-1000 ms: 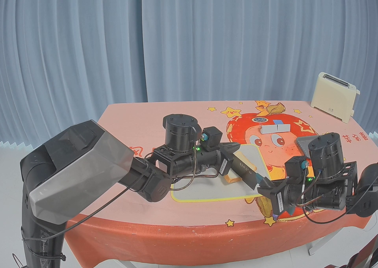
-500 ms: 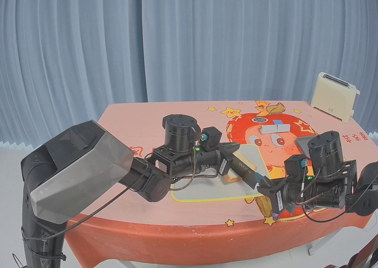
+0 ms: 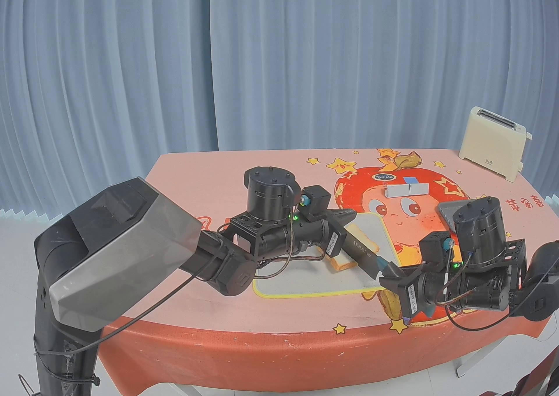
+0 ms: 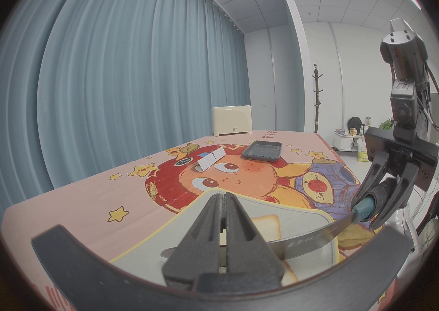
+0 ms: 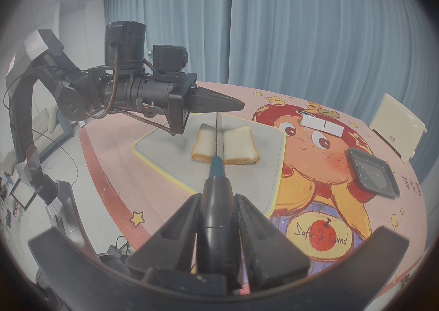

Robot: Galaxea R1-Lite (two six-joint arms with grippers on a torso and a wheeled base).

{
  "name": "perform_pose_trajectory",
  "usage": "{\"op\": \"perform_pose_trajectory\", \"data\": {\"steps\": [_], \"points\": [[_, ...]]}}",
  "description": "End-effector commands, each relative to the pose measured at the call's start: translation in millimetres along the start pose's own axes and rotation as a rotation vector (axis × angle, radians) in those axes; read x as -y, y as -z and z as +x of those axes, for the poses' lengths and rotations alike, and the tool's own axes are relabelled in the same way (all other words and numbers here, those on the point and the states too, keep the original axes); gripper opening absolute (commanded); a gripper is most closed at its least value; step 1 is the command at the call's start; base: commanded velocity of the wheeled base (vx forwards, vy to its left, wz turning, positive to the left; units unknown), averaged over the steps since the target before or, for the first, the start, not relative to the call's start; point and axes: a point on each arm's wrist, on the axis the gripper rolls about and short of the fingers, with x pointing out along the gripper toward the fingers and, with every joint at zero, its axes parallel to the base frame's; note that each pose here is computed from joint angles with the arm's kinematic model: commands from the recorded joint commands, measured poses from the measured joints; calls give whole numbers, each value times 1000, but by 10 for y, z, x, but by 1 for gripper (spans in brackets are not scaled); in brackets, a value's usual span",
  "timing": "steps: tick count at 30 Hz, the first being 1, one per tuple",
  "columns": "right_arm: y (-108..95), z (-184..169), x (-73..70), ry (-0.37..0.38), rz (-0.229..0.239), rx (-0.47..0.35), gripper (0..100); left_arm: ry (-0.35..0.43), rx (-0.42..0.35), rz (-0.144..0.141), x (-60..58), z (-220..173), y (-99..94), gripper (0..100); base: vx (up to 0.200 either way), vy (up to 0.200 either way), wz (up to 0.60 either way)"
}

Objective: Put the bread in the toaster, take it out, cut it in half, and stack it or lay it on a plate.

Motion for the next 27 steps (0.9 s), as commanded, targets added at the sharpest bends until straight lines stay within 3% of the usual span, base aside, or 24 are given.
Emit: {"op": "perform_pose_trajectory", "data": {"steps": [1, 7, 10, 12, 18, 27], "points": [[-2, 4, 2, 1, 2, -1, 0, -4, 29, 5, -6, -23, -88, 0, 0, 0, 0], [-5, 7, 1, 1, 2, -1, 0, -14, 96, -4, -11, -158, -393, 0, 0, 0, 0], [-8, 4, 2, 0, 2, 2, 0, -14, 123, -42, 22, -317, -574, 0, 0, 0, 0], [-6, 4, 2, 1, 2, 1, 0, -10, 125, -58, 41, -355, -597, 0, 0, 0, 0], [-6, 7, 1, 1, 2, 1, 0, -4, 90, -77, 67, -345, -472, 0, 0, 0, 0], [-10, 4, 1, 0, 3, 7, 0, 6, 41, -94, 84, -171, -91, 0, 0, 0, 0]]}}
